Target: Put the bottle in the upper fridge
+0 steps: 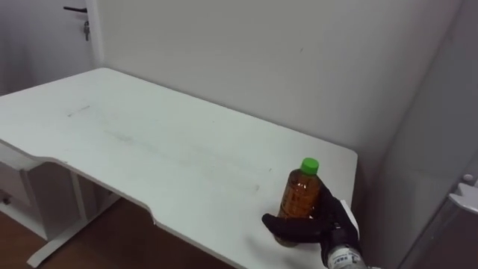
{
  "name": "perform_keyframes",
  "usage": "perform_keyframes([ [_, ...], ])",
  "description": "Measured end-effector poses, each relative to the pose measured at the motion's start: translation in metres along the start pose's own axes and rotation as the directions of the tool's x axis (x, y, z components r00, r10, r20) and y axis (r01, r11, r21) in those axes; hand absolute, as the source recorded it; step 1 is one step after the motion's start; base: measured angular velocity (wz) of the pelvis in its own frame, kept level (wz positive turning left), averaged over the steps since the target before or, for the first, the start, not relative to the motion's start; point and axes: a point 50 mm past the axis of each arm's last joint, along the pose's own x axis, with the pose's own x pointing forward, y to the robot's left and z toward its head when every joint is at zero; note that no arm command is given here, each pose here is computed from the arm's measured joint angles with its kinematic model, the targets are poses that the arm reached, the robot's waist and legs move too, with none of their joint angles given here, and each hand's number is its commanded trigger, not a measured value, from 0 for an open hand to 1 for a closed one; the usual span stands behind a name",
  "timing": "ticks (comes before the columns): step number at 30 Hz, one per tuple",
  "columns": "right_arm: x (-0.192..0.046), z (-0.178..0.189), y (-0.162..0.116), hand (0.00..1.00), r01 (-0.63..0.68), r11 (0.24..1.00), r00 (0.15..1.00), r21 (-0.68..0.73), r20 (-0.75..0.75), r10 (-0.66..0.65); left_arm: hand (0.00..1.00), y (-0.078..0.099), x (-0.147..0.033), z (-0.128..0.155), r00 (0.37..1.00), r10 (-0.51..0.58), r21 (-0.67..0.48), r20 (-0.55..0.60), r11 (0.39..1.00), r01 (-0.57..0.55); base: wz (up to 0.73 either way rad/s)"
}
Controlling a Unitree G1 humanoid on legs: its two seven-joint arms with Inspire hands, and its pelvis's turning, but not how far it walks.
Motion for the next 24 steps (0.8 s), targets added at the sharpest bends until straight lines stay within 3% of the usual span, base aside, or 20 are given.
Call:
perform_keyframes([
  [12,0.001,-0.006,-0.003,0.0,0.019,0.997,0.999,0.075,-0.049,-0.015,0.0,0.01,0.001,-0.003,1.0,0.026,0.004,-0.005,1.0,-0.026,0.0],
  [24,0.006,0.0,-0.009,0.0,0.124,0.988,0.991,0.093,-0.054,-0.119,0.0,0.013,0.001,-0.003,0.999,0.035,-0.005,-0.005,0.999,-0.035,0.04],
])
